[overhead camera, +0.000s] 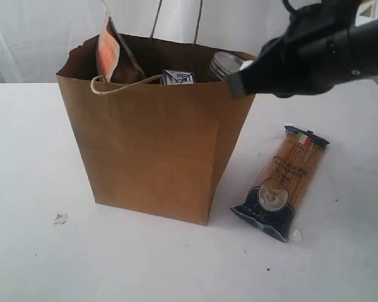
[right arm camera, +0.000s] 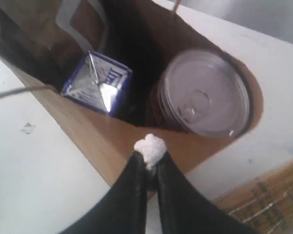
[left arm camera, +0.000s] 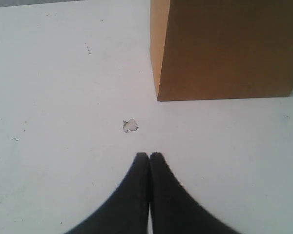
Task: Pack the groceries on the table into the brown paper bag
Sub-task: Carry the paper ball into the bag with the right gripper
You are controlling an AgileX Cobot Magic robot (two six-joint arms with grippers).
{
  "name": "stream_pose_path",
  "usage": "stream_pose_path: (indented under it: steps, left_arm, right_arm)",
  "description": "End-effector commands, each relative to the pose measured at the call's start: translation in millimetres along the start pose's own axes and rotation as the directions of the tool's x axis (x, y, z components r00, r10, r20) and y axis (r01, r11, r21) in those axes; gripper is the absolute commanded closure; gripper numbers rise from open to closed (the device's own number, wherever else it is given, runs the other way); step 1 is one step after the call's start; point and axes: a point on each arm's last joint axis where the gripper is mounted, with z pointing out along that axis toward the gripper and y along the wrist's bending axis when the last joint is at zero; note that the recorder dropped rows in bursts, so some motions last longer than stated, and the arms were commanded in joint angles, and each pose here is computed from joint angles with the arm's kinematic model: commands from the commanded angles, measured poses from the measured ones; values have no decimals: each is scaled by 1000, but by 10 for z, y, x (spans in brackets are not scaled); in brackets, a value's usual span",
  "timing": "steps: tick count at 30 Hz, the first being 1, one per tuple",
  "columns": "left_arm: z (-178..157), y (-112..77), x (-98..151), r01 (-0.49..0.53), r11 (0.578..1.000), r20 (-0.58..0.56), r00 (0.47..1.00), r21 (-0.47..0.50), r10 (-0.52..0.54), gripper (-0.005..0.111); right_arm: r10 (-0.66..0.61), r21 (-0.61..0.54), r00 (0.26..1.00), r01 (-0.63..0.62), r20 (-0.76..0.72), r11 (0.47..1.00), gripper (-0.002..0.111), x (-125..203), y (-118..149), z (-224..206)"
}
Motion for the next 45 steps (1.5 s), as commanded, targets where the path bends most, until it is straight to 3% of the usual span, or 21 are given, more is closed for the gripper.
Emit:
stream_pose_path:
  steps: [1, 10, 19, 37, 40, 45]
  left_arm:
    - [2, 2, 15, 6, 1000, -4, 1000, 0, -6, 106]
    - [2, 2, 15, 6, 1000, -4, 1000, 0, -6, 106]
    - [2, 2, 15, 6, 1000, -4, 1000, 0, -6, 106]
    - [2, 2, 15, 6, 1000, -4, 1000, 0, -6, 106]
    - [2, 2, 15, 6, 1000, -4, 1000, 0, -6, 106]
    - [2, 2, 15, 6, 1000, -4, 1000, 0, -6, 106]
  right_arm:
    - [-77, -20, 997, 78, 28, 997, 105, -263, 125, 128]
    - [-166, -81, 986, 167, 12, 983, 105, -528, 406, 559]
    - [-211, -51, 977, 211, -5, 976, 105, -622, 398, 816]
    - [-202, -27, 979, 202, 21, 979, 104, -672, 387, 892]
    - [-186, -25, 982, 187, 21, 982, 99, -672, 385, 892]
    - [-192, -21, 981, 192, 21, 981, 78, -673, 382, 892]
